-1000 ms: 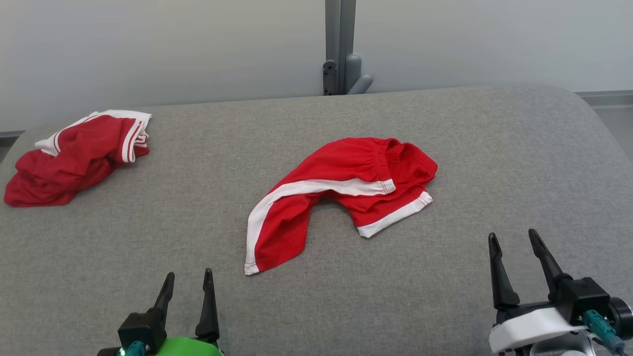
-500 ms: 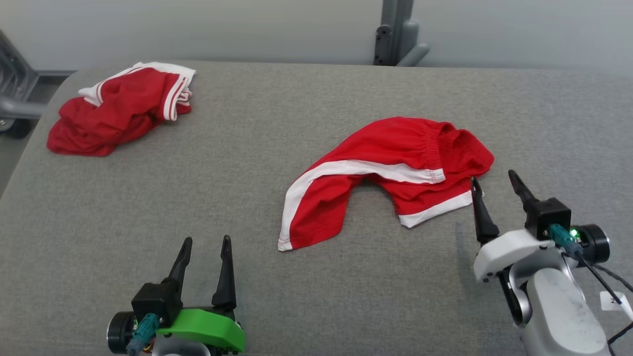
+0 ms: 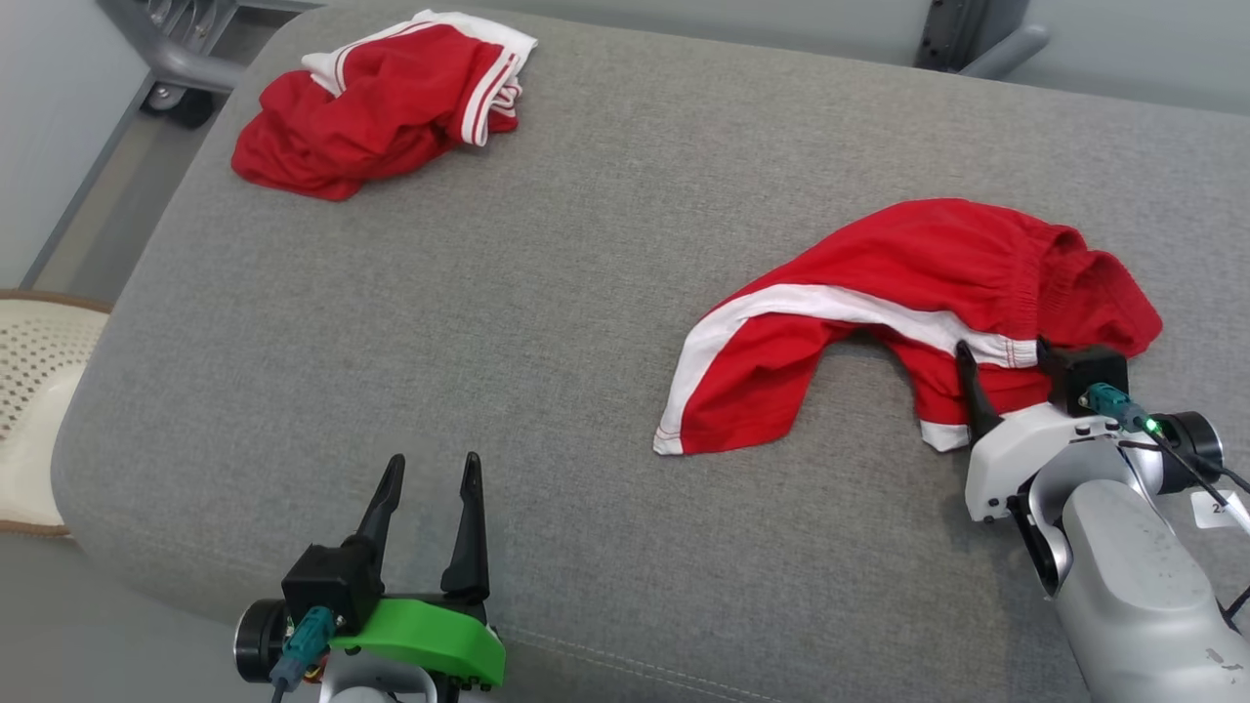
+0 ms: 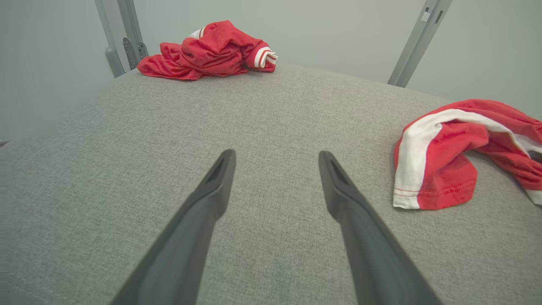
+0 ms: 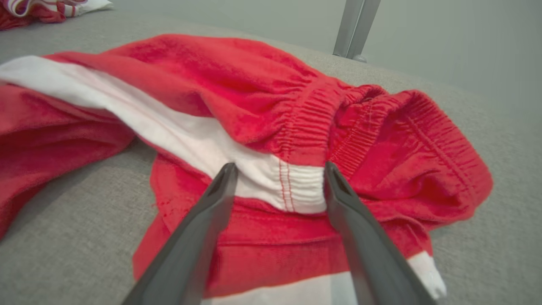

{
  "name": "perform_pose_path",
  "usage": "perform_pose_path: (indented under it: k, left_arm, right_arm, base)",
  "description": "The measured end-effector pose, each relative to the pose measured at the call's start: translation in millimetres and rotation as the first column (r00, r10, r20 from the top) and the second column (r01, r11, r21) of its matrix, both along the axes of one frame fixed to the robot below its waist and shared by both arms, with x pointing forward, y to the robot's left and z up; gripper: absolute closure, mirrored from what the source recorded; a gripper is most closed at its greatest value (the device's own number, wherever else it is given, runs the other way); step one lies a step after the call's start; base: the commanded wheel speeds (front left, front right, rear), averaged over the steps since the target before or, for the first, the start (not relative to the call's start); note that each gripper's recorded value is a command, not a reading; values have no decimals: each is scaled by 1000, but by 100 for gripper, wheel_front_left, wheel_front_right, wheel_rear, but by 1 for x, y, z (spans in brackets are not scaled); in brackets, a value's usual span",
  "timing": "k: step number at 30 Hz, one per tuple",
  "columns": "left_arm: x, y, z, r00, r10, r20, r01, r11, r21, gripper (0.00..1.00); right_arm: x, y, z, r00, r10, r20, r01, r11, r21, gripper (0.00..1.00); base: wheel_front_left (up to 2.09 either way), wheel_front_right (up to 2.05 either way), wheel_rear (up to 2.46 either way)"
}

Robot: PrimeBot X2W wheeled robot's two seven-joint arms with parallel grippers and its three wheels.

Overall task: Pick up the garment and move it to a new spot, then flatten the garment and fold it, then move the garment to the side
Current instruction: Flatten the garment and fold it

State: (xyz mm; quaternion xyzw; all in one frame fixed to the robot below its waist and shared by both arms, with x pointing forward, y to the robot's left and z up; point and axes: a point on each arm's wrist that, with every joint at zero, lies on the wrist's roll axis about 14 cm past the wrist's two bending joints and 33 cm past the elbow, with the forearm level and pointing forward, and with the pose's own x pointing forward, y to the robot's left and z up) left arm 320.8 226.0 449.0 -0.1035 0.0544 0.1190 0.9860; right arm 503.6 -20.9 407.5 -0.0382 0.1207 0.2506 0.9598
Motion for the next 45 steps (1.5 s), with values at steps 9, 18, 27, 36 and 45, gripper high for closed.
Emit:
perform_pose_path:
  k: [9,18,27,36,45]
  left_arm:
    - [-5,7,-8,999,26,-33,-26,1000,10,0]
    - [9,-20,-9,997,-76,-20,76,997,-1,0]
    - [26,-55,-4,981,-196,11,196,980,-15,0]
    - [35,-69,-2,968,-251,21,251,968,-7,0]
    - [36,-68,-5,968,-249,10,249,968,-8,0]
  right_arm:
    - [3,26,-2,999,53,-11,-52,998,40,100]
    - [-27,20,41,996,36,84,-50,982,180,100]
    - [-49,-66,58,989,-113,91,98,983,156,100]
    - [-61,-119,39,973,-227,31,224,971,82,100]
    - [-70,-122,13,972,-234,-23,235,971,47,36]
  base:
    - [0,0,0]
    - [0,0,0]
    - [0,0,0]
    - [0,0,0]
    - [0,0,0]
